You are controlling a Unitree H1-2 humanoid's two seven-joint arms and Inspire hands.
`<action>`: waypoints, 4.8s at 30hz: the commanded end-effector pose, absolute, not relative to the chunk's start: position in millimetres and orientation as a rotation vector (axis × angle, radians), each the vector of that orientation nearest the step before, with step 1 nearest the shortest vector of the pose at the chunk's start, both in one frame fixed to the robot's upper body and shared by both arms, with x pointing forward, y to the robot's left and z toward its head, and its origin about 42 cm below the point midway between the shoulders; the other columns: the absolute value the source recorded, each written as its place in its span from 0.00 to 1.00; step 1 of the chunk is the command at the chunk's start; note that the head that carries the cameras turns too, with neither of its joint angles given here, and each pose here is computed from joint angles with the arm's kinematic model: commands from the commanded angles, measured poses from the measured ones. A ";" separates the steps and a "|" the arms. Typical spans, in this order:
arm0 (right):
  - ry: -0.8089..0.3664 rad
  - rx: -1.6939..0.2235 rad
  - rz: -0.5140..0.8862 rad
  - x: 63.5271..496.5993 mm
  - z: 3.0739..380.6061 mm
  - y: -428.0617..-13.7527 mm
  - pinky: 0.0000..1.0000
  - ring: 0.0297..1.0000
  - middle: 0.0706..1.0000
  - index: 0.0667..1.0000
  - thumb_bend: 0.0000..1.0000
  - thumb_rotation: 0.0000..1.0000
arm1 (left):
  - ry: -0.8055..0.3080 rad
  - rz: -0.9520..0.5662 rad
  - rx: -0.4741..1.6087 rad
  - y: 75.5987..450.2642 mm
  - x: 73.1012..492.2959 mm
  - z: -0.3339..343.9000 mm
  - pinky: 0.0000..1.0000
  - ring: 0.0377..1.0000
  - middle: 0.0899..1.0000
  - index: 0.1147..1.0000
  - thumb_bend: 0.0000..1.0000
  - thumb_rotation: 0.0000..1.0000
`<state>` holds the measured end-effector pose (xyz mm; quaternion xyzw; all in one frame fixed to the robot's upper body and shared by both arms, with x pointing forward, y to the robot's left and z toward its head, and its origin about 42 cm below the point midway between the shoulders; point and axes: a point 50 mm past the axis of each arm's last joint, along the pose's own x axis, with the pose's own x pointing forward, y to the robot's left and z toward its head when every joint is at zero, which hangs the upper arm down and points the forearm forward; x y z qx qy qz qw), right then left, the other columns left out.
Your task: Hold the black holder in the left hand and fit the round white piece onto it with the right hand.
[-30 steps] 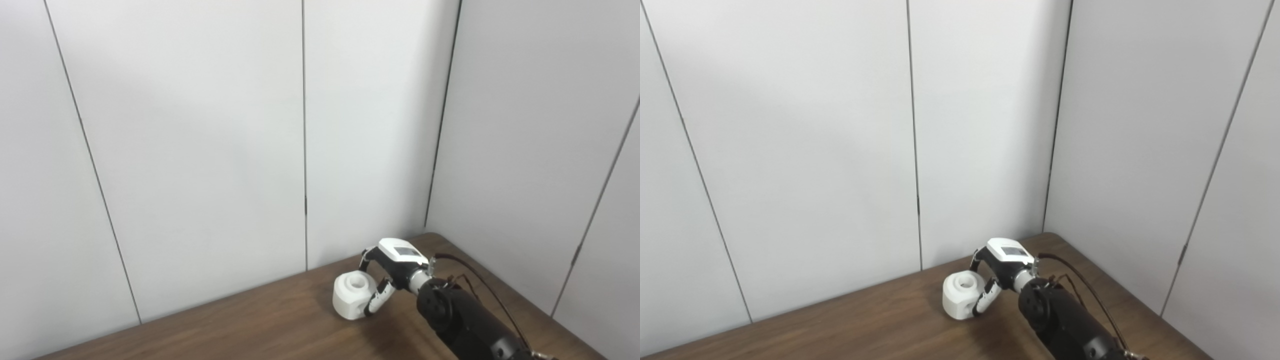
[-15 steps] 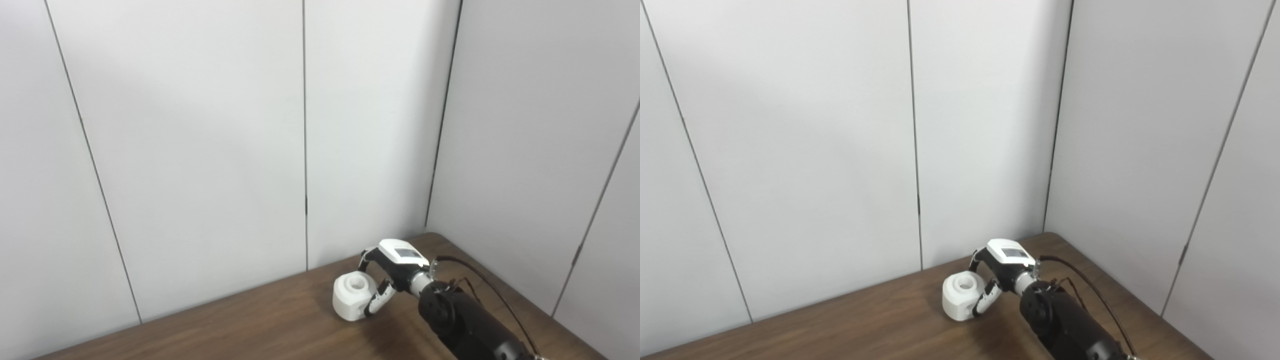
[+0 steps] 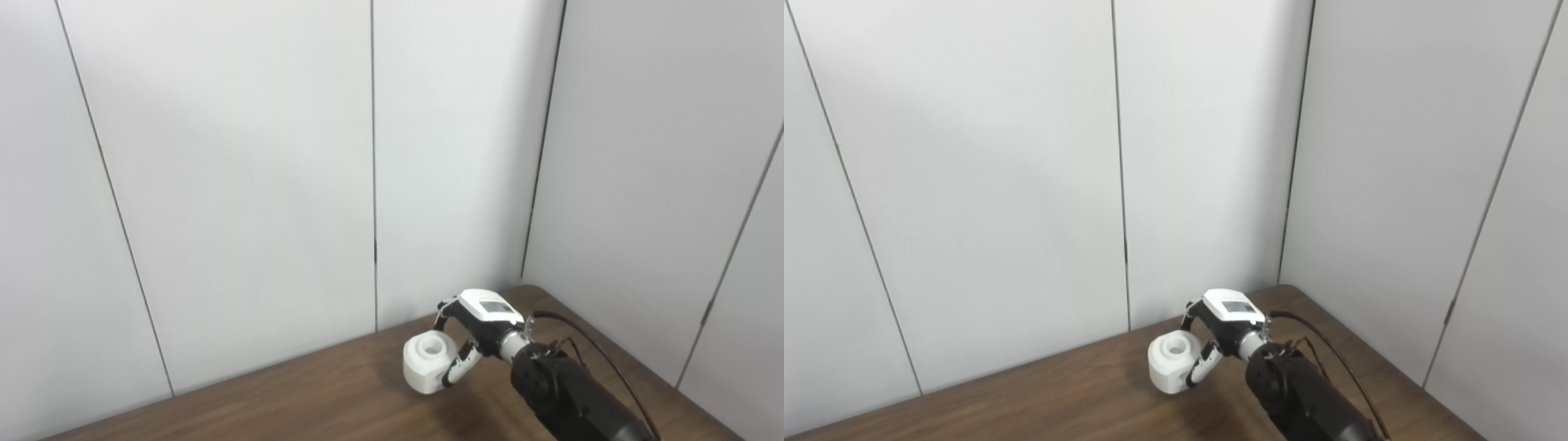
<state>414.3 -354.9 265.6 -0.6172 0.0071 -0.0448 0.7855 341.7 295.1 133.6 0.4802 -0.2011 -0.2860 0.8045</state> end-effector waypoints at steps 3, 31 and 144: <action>-0.097 -1.362 -0.154 410.2 301.5 -336.8 0.80 0.95 0.87 0.45 0.51 0.15 | -0.437 -0.614 1.050 296.3 345.8 139.3 1.00 1.00 0.99 0.41 0.51 0.04; -0.298 -1.141 0.055 325.5 309.1 -182.3 0.81 0.99 0.90 0.44 0.51 0.14 | -0.444 -0.555 1.065 269.6 336.1 165.4 1.00 1.00 0.95 0.42 0.51 0.04; -0.235 -1.086 0.106 285.0 264.4 -110.7 0.64 0.88 0.87 0.44 0.51 0.15 | -0.417 -0.423 1.060 182.8 338.0 165.0 1.00 0.97 0.93 0.41 0.52 0.04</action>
